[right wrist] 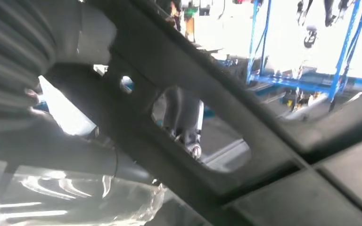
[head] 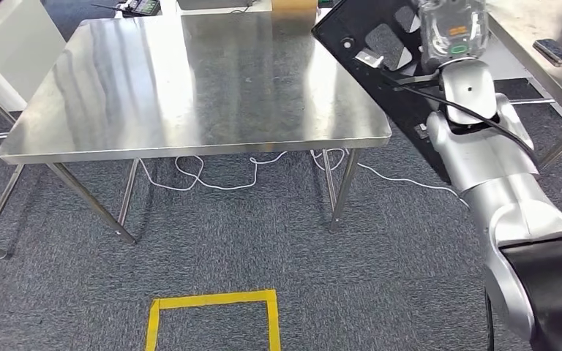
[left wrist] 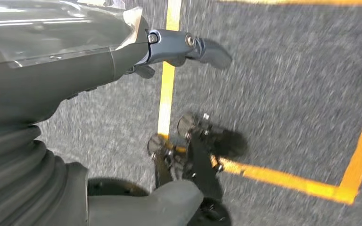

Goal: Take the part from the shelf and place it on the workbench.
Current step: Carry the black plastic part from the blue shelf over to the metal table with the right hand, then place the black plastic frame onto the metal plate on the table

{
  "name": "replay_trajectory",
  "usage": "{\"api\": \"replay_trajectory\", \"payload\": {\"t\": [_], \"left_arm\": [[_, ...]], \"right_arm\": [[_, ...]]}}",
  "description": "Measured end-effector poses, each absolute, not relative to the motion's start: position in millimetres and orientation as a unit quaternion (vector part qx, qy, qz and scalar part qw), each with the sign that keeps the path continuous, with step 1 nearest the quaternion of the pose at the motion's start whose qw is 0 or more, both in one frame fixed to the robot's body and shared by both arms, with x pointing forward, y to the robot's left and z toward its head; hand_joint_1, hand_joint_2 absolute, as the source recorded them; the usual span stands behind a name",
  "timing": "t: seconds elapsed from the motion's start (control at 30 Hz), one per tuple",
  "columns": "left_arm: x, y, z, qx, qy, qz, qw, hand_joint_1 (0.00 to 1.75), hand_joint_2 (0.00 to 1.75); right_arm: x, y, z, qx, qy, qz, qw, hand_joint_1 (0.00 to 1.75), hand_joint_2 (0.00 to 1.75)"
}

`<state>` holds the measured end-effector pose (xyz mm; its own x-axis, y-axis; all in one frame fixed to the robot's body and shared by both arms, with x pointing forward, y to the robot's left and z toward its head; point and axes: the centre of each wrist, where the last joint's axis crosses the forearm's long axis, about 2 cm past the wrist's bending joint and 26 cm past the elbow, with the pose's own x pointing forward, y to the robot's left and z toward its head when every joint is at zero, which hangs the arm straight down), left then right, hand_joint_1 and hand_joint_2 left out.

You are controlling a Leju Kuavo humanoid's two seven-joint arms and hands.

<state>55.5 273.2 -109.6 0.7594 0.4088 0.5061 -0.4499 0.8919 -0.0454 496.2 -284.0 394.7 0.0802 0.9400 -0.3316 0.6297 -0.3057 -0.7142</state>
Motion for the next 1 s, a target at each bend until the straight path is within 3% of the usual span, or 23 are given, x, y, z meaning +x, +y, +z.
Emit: {"api": "replay_trajectory", "payload": {"t": [1.0], "left_arm": [[54.7, 270.0, -109.5, 0.032, -0.255, 0.199, 0.946, 0.00, 1.75]], "right_arm": [[474.3, -186.1, 377.7, -0.651, -0.567, 0.472, 0.179, 1.75, 1.75]]}}
